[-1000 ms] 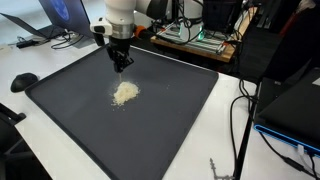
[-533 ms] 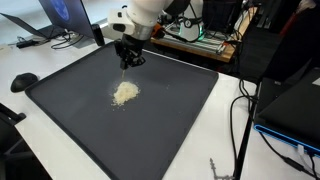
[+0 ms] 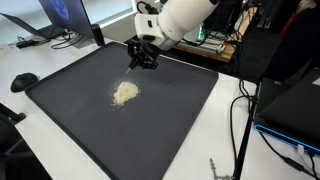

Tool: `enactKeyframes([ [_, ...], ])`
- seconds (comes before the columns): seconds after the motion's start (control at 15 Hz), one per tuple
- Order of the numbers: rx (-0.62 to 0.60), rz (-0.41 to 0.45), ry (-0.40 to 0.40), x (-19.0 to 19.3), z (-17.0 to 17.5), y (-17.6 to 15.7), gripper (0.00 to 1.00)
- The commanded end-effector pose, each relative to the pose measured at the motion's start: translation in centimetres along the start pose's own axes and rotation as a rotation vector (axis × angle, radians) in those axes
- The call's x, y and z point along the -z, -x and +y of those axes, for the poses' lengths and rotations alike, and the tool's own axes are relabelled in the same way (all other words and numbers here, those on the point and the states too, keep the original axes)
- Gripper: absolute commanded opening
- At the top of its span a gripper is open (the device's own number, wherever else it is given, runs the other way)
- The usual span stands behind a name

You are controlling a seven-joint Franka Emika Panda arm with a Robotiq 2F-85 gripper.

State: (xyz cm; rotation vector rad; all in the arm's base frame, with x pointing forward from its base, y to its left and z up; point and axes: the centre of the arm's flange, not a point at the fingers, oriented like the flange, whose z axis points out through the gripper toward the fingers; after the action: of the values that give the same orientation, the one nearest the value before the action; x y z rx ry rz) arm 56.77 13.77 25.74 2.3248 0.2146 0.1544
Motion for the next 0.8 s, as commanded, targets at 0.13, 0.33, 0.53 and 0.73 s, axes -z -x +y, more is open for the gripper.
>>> enactKeyframes([
  [0.13,0.05,-0.008,0.141,-0.2,-4.5,-1.7,0.04],
  [0.33,0.082,-0.03,0.204,-0.9,-7.2,-2.6,0.04],
  [0.53,0.117,-0.053,0.268,-1.7,-9.8,-3.4,0.04],
  [0.73,0.156,-0.059,0.327,-2.3,-12.1,-3.9,0.04],
])
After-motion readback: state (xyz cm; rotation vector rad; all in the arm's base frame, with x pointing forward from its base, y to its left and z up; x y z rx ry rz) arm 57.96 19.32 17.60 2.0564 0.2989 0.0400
